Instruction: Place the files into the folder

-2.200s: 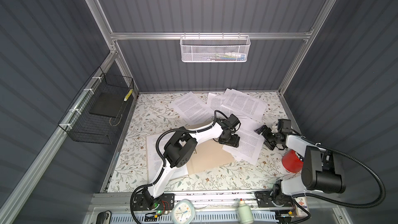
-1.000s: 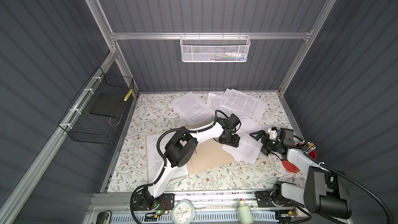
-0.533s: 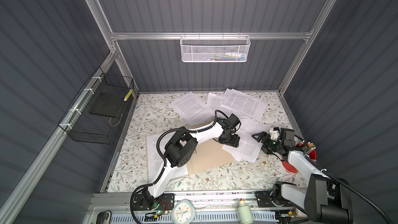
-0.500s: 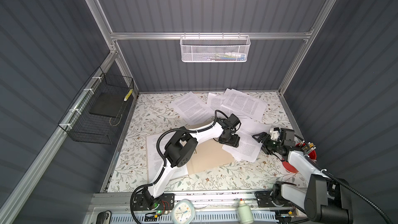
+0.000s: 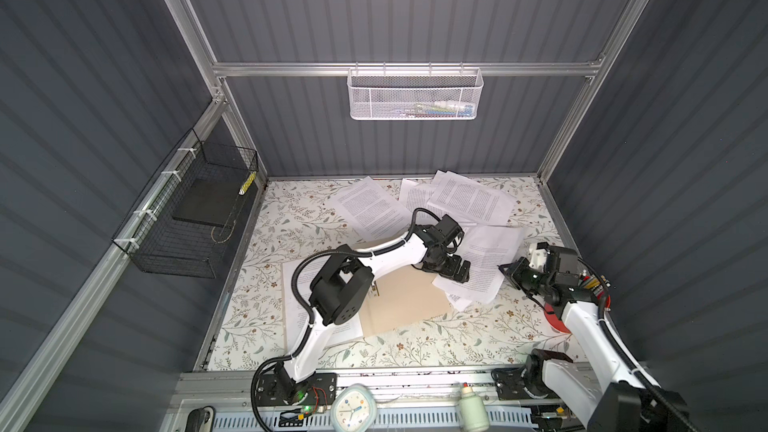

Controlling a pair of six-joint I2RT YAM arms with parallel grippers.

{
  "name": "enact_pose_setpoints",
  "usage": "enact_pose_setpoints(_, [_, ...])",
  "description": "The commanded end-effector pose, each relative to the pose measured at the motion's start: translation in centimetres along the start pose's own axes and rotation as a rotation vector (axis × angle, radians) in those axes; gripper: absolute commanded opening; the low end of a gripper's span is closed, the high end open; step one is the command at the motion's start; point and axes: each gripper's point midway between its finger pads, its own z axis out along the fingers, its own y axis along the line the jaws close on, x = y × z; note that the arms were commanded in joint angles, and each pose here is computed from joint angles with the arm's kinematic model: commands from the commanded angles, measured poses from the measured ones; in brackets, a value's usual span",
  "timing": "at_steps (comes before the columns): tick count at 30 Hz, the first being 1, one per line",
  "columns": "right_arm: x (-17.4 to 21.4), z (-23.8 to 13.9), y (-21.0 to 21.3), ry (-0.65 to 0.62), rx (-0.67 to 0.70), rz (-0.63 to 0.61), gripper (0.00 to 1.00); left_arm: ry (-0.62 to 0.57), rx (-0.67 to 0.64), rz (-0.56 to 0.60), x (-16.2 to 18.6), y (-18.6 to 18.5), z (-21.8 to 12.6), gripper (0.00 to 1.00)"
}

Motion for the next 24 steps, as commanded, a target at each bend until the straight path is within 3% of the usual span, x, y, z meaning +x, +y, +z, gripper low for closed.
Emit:
enact_pose_setpoints(1, [0.1,-1.7,1.2,0.007,0.044,-0.058,0.0,-0.259,0.03,0.118,-4.0,-3.0,-8.5,1.0])
enact_pose_setpoints(6, [-1.1,-3.6,5.1,-0.018,0.042,-0.169,0.0,-0.477,-0.099,0.157,-3.9,-1.5,-15.6,1.0])
enact_pose_setpoints(11, [-1.8,-3.6,10.0,-0.007,0.045,-0.328,0.0,-0.63,-0.312,0.125,-1.7,2.8,-20.3,1.0])
enact_pose_setpoints(19, [1.5,1.5,20.4,0.166,-0.091,-0.549,0.0,-0.675,-0.555,0.102,2.5,7.8,-23.7,1.0])
enact_pose_setpoints(24, [7.4,3.2,28.0,0.376,-0.365,-0.62,0.0,-0.676,-0.673,0.033,4.3,9.7,-26.2,1.0])
